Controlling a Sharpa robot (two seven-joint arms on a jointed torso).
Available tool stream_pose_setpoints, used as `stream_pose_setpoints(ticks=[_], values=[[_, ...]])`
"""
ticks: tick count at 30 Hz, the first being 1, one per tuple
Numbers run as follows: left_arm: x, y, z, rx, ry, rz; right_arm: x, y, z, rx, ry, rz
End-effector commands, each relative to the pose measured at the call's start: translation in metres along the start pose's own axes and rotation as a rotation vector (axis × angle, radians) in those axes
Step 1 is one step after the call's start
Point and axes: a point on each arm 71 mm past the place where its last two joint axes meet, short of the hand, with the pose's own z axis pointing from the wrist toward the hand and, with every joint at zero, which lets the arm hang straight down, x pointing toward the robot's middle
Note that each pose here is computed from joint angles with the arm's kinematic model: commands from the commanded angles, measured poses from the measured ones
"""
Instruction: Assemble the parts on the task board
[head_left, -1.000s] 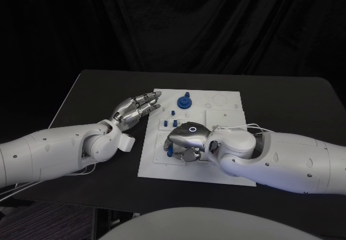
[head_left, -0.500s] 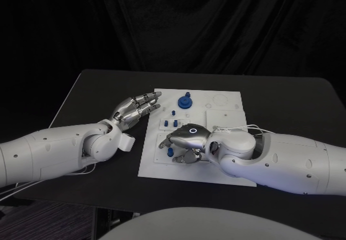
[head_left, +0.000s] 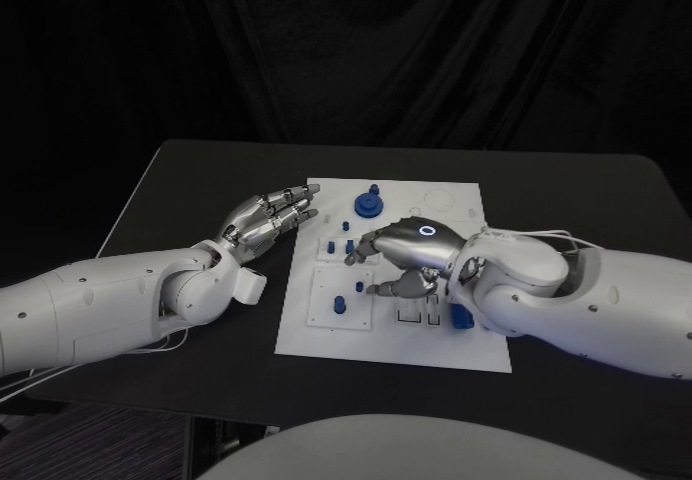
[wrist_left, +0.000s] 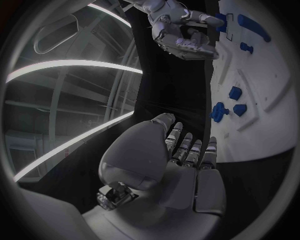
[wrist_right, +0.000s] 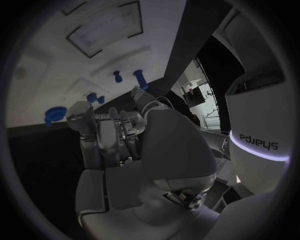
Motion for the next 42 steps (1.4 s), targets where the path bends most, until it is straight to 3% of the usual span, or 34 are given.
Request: stream_pose_setpoints(ticks=[1, 6, 10, 15, 20, 23, 34, 42], values=[[0.0, -0.0077, -0.0016, 0.102, -0.018, -0.025, -0.027, -0.005, -0.014, -0.005, -0.144, 0.108], [-0.0011, -0.0088, -0.0041, 0.101, -0.028, -0.029, -0.048, -0.021, -0.041, 0.082, -0.189, 0.206], [-0.0017, -0.0099, -0.0064, 0.103, -0.034, -0.029, -0.053, -0.038, -0.065, 0.188, -0.175, 0.266], [-0.0028, -0.0107, -0.0078, 0.105, -0.039, -0.026, -0.05, -0.058, -0.089, 0.342, -0.116, 0.298], [-0.0038, -0.011, -0.0083, 0.107, -0.042, -0.025, -0.035, -0.072, -0.109, 0.516, 0.016, 0.26], [-0.0036, -0.0109, -0.0082, 0.107, -0.04, -0.026, -0.027, -0.074, -0.116, 0.581, 0.069, 0.236], [-0.0028, -0.0099, -0.0068, 0.102, -0.031, -0.033, -0.003, -0.069, -0.137, 0.732, 0.176, 0.122], [-0.0013, -0.0094, -0.0055, 0.102, -0.024, -0.039, 0.013, -0.064, -0.143, 0.775, 0.261, 0.078]])
